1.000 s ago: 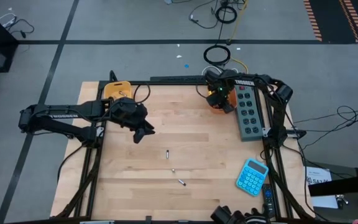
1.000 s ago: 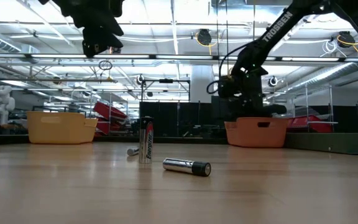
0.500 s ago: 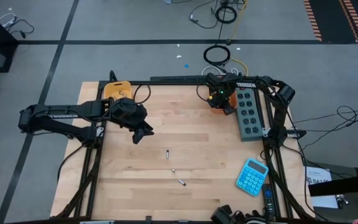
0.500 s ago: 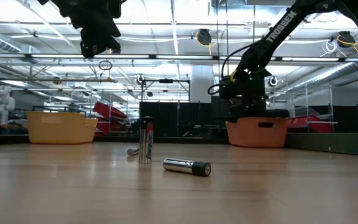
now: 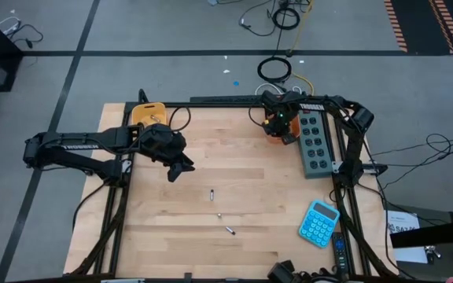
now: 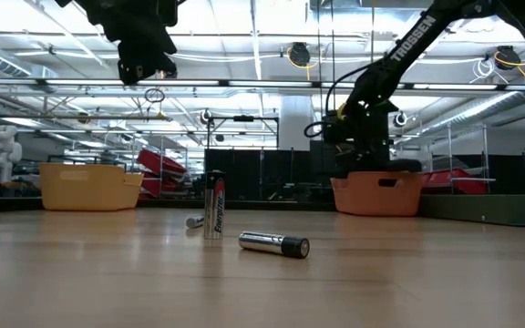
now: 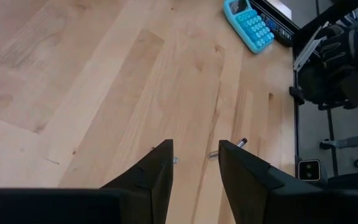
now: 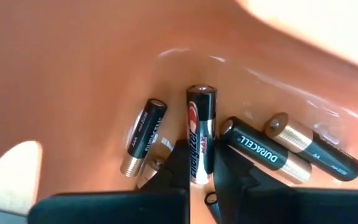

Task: Sort batteries
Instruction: Put the silver battery into the yellow bin

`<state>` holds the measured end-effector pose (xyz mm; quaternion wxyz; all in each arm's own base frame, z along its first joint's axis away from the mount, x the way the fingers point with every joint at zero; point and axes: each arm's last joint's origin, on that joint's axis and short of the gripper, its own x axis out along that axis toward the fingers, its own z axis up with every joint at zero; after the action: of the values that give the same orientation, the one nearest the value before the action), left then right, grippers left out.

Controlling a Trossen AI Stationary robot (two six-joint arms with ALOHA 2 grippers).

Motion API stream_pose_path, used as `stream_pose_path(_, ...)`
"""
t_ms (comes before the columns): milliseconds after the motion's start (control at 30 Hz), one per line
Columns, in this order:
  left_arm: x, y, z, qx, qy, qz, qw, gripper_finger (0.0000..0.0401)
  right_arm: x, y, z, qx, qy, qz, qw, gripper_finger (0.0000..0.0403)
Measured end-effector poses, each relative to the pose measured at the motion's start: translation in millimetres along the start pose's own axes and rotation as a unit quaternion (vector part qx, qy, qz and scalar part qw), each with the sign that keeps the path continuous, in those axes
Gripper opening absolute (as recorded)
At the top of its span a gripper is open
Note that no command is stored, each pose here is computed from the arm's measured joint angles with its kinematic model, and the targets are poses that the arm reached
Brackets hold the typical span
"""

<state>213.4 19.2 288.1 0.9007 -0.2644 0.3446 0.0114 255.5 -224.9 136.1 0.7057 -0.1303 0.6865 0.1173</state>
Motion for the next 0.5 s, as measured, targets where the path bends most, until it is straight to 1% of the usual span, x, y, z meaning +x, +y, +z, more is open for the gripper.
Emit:
stream_pose_path(133, 0, 0, 0, 0.0, 0.0, 0.0, 1.0, 0.0136, -13, -1, 1, 0.013, -0.014, -0.01, 1.0, 0.0021)
stream_pose_path(233, 0, 0, 0, 0.0, 0.0, 0.0, 1.0, 0.0136, -29, -3, 1, 0.019, -0.033, -0.035, 0.999, 0.0021)
stream_pose_path(367, 0, 0, 0, 0.001, 0.0, 0.0, 1.0, 0.0136, -41, 0, -2, 0.024, -0.033, -0.037, 0.998, 0.0021)
stream_pose_path(500, 0, 0, 0, 0.0, 0.0, 0.0, 1.0, 0.0136, -55, 3, -3, 0.036, -0.043, -0.056, 0.997, 0.0021)
